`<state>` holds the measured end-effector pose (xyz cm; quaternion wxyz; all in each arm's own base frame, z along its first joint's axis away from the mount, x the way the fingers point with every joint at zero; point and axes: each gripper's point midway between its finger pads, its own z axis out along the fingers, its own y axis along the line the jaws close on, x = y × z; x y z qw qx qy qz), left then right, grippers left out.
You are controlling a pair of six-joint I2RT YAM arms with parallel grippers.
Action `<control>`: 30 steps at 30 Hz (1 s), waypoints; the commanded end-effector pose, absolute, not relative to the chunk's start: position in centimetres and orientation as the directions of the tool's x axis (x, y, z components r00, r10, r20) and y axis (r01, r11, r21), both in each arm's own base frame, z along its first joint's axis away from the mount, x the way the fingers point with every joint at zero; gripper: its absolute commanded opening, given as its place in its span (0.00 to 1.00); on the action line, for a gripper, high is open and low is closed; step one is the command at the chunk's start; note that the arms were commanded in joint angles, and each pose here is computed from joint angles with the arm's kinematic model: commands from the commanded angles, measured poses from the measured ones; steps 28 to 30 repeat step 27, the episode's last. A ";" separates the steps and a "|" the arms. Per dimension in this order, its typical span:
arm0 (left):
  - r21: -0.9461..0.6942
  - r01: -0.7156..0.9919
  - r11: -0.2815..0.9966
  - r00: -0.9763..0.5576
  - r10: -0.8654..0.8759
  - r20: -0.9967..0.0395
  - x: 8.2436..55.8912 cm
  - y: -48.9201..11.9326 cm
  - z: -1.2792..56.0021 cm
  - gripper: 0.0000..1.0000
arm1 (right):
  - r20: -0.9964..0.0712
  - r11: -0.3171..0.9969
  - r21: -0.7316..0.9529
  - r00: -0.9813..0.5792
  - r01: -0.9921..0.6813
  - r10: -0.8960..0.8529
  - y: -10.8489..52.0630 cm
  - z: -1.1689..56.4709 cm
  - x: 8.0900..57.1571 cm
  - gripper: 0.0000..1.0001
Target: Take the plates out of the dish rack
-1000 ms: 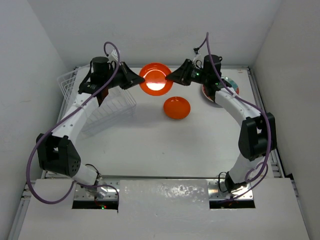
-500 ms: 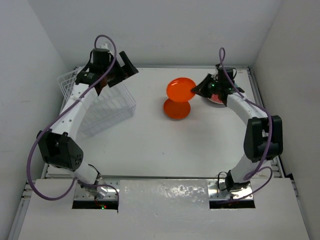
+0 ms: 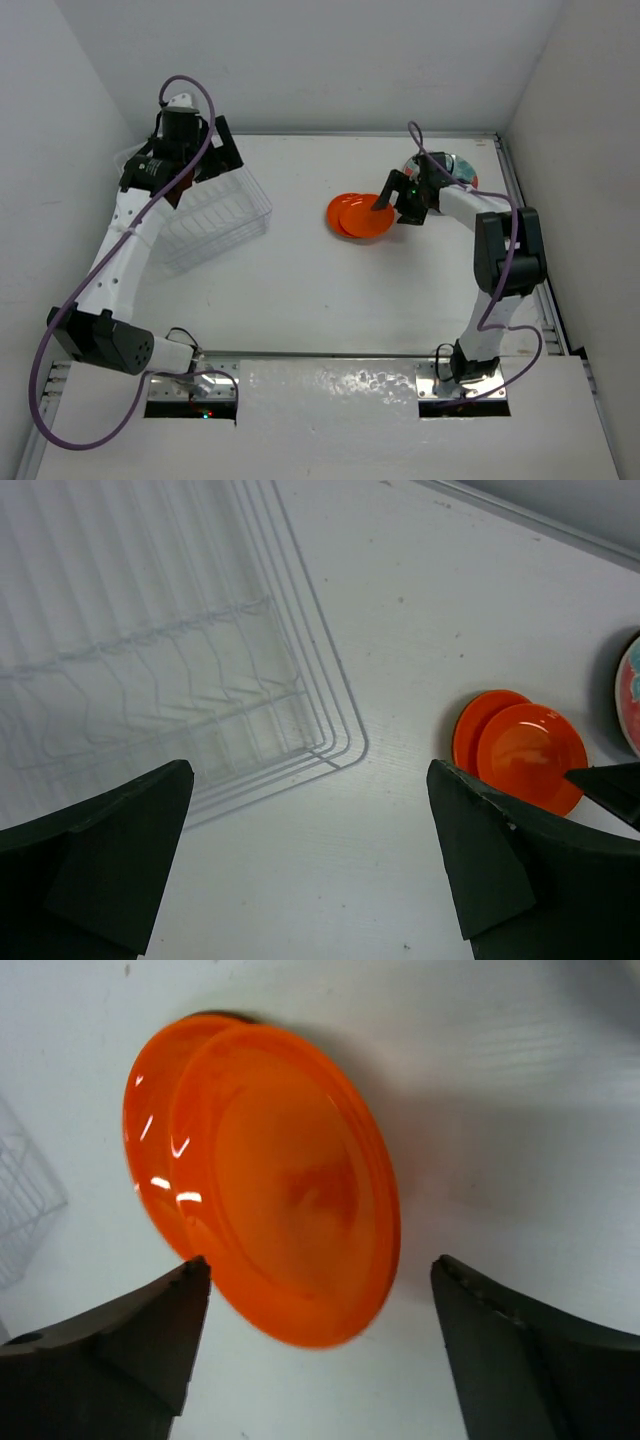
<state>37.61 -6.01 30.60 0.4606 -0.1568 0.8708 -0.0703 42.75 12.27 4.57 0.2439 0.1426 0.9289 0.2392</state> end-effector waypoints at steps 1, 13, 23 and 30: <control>-0.213 -0.241 0.947 -0.514 -0.311 -0.800 36.8 -4.2 30.7 1.00 | -0.446 0.858 0.512 -0.841 0.041 0.307 13.4 7.1 43.4 0.91; -0.083 -0.426 0.901 -0.475 -0.301 -0.827 33.7 2.1 29.1 1.00 | -0.577 0.989 0.146 -0.811 0.016 0.099 6.1 17.4 36.3 0.99; -0.072 -0.526 0.847 -0.375 -0.307 -0.875 27.5 4.8 28.1 1.00 | -0.827 0.984 -0.148 -0.559 0.102 -0.067 -0.4 28.8 25.3 0.99; -0.042 -0.537 0.843 -0.408 -0.303 -0.861 26.1 5.0 26.2 1.00 | -0.826 0.981 -0.164 -0.558 0.107 -0.077 -1.1 28.4 22.6 0.99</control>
